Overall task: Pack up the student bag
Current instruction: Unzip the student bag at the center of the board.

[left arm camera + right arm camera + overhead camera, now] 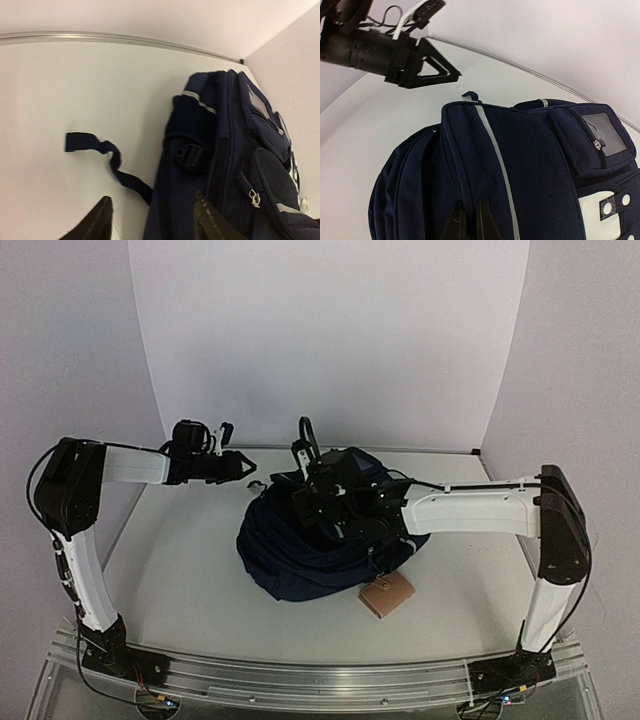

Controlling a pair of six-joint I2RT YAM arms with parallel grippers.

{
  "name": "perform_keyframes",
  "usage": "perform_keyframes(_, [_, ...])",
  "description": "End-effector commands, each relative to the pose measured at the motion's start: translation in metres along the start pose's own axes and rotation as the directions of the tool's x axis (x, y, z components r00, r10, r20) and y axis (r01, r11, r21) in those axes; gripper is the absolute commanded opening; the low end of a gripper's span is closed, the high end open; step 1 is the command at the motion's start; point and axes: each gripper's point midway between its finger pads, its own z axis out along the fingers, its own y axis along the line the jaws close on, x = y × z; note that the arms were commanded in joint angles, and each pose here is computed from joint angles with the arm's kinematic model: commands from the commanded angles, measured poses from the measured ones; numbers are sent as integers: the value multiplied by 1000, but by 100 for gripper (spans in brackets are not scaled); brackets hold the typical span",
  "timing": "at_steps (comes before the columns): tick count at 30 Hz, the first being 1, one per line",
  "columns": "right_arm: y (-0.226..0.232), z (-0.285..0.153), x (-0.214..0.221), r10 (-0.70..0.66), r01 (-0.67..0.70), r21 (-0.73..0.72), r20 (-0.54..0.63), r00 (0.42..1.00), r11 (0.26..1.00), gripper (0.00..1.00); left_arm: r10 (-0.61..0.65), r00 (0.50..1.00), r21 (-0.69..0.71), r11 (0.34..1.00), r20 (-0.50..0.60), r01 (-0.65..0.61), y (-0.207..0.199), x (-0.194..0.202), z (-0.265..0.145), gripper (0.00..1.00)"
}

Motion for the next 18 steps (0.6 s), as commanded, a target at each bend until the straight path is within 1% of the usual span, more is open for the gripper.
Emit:
perform_keyframes(1, [-53,32,-37,123,-140,161,107,987,977,0,20,993,-148,989,113,-3,-3,-31,-46,63])
perform_keyframes(3, [-63,45,-39,123,-143,194,113,986,970,0,0,994,-177,984,111,20,-2,-26,-58,66])
perform_keyframes(7, [-81,68,-55,117,-146,225,141,983,963,0,-52,994,-206,976,95,71,-1,-5,-79,68])
perform_keyframes(11, [-84,89,-63,95,-125,211,144,985,969,0,-93,990,-180,977,102,110,-9,9,-95,69])
perform_keyframes(12, [-82,91,-67,88,-117,201,144,986,973,2,-96,990,-164,980,100,111,-12,12,-98,69])
perform_keyframes(13, [-80,90,-71,84,-110,189,143,986,976,9,-96,991,-146,983,98,110,-16,14,-100,69])
perform_keyframes(15, [-76,81,-80,96,-117,147,145,985,982,41,-96,992,-109,988,86,105,-24,22,-104,70])
perform_keyframes(16, [-72,75,-84,109,-127,117,147,983,985,56,-98,992,-96,990,76,105,-26,26,-105,70])
perform_keyframes(17, [-71,66,-84,124,-137,93,133,983,986,68,-102,993,-87,990,64,108,-28,31,-105,71])
perform_keyframes(18, [-71,56,-85,146,-156,75,124,981,985,77,-109,993,-80,990,51,113,-29,36,-104,71])
